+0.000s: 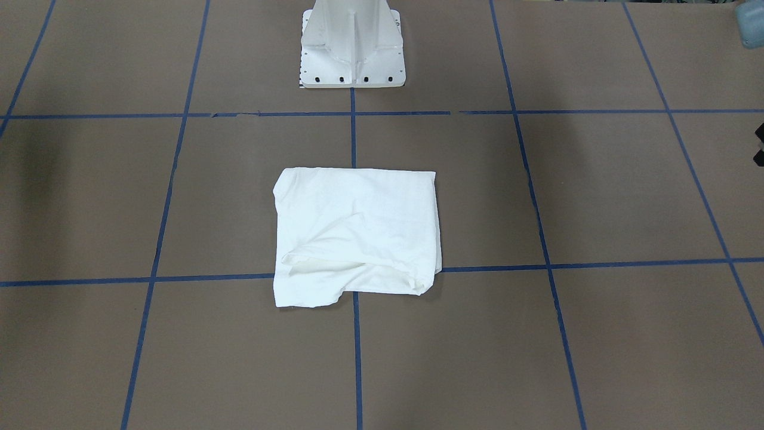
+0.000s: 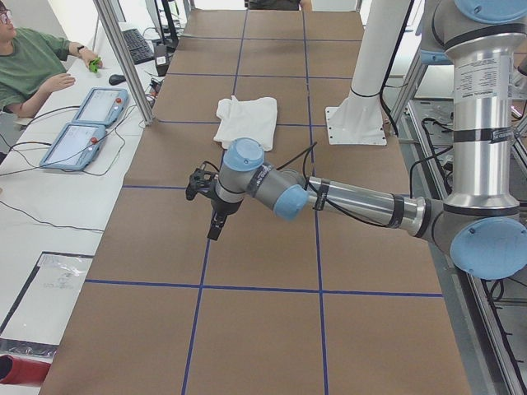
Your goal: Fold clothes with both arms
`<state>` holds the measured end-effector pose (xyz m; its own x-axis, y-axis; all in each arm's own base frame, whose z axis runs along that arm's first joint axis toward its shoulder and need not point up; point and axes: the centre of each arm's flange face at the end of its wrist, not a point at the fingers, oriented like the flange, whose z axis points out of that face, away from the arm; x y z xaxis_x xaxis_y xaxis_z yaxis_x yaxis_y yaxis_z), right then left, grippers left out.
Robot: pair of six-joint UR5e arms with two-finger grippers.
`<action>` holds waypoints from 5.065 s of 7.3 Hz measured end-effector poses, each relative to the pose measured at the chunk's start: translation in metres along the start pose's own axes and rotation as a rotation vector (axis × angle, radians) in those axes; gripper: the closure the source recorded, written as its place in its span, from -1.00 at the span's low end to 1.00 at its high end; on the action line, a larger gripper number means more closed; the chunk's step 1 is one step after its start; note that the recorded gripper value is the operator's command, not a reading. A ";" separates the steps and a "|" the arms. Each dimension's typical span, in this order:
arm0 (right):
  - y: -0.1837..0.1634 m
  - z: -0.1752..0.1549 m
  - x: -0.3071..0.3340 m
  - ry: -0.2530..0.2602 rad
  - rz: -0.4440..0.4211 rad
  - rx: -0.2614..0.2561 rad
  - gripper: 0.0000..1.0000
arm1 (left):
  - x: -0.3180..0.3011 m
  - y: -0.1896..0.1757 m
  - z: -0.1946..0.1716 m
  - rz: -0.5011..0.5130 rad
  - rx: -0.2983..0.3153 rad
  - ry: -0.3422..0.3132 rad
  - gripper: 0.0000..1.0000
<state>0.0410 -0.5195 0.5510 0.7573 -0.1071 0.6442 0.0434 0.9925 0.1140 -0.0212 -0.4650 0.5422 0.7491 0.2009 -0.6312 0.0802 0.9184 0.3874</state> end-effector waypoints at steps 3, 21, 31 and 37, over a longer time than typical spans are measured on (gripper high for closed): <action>0.058 0.005 0.055 0.001 -0.038 -0.056 -1.00 | -0.055 0.058 0.002 0.044 -0.051 -0.040 -1.00; 0.100 0.046 0.081 -0.049 0.310 0.009 -1.00 | -0.068 0.060 0.029 -0.123 -0.324 0.052 -1.00; 0.096 0.046 0.075 -0.072 0.308 0.004 -1.00 | -0.063 0.058 0.031 -0.233 -0.327 0.102 -1.00; 0.089 0.066 0.045 -0.072 0.206 -0.044 -1.00 | -0.063 0.057 0.030 -0.229 -0.324 0.100 -1.00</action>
<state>0.0363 -0.4395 0.6403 0.7044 0.0955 0.7033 -0.0773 0.9953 -0.0578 -0.0437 -0.4351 0.6242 0.6670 -0.0041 -0.7451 0.0142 0.9999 0.0072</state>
